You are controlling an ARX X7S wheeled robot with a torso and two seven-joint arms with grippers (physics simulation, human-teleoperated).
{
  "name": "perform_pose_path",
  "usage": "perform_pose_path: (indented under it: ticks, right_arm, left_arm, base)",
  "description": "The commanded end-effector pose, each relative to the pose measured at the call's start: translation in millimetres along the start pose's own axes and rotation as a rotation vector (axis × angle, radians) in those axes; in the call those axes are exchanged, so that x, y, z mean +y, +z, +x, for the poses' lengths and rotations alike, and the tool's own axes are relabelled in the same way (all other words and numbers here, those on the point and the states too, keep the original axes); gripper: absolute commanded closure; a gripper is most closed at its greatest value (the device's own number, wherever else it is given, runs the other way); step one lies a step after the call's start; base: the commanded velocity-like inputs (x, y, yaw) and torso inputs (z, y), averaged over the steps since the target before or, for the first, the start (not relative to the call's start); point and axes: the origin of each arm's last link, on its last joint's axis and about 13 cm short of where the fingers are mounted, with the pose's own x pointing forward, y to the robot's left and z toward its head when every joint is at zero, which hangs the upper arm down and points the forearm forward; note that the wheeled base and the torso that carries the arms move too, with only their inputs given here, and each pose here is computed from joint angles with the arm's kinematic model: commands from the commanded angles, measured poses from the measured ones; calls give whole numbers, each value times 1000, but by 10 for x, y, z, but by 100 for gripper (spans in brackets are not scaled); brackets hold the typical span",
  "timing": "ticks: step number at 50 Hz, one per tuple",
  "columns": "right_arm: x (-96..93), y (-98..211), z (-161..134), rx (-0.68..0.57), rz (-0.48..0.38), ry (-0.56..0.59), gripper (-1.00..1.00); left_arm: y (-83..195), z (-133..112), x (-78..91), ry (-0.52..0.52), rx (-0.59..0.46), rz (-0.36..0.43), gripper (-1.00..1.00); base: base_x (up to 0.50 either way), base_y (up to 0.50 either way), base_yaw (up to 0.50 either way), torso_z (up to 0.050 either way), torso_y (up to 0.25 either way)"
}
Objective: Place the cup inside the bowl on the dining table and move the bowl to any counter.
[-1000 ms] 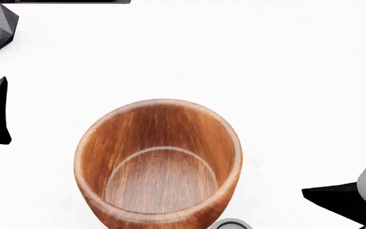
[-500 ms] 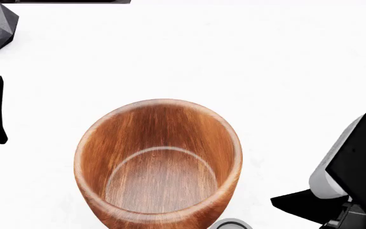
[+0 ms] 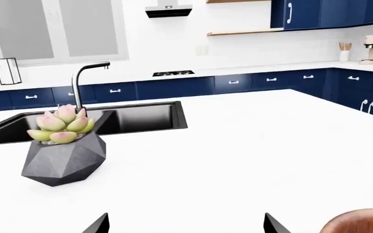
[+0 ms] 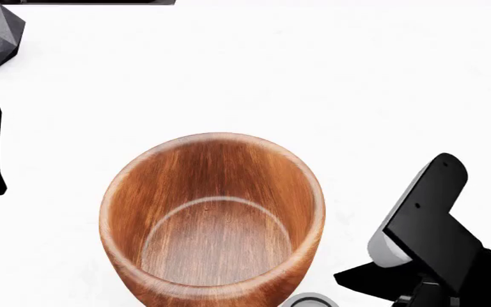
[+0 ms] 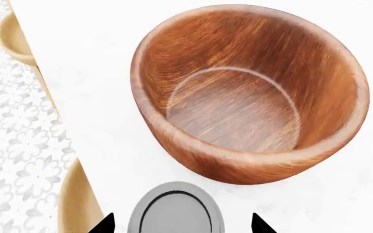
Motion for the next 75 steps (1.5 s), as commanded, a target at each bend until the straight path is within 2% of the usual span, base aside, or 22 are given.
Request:
perform_pose_path:
  ticks: [1, 11, 25, 26, 43, 51, 54, 58, 65, 71, 75]
  right_arm:
    - [-30, -18, 125, -13, 18, 38, -100]
    - [-35, -104, 213, 10, 43, 60, -100]
    - [-54, -152, 211, 19, 57, 32, -100]
    - [-56, -140, 202, 12, 53, 27, 100]
    - [84, 39, -41, -48, 1, 45, 100]
    - [172, 225, -180, -137, -32, 69, 100]
    - [178, 328, -209, -220, -44, 88, 100]
    - [164, 478, -230, -302, -73, 109, 100]
    - [82, 733, -302, -395, -134, 79, 100]
    - [41, 937, -389, -483, -126, 73, 100]
    - [-57, 1087, -411, -536, -105, -2, 100]
  left_arm:
    - [-16, 32, -7, 16, -6, 25, -100]
    - [-22, 38, -11, 15, -6, 23, -100]
    - [-43, 24, 2, 10, -5, 26, -100]
    - [-41, 20, 18, 11, -6, 26, -100]
    - [-34, 14, 19, 5, -6, 30, -100]
    - [-30, 25, 1, 2, -6, 32, -100]
    - [-29, 46, -57, 2, -6, 34, -100]
    - [-18, 40, -25, 3, -8, 33, -100]
    - [-71, 41, -24, 3, 5, 30, -100]
    - [-80, 26, -6, 2, 9, 28, -100]
    - [-104, 32, -27, -9, 18, 30, -100]
  base:
    - [0, 0, 0, 0, 0]
    - [0, 0, 0, 0, 0]
    - [0, 0, 0, 0, 0]
    - [0, 0, 0, 0, 0]
    - [0, 0, 0, 0, 0]
    - [0, 0, 0, 0, 0]
    - [0, 0, 0, 0, 0]
    - [0, 0, 0, 0, 0]
    - [0, 0, 0, 0, 0]
    - [0, 0, 0, 0, 0]
    - [0, 0, 0, 0, 0]
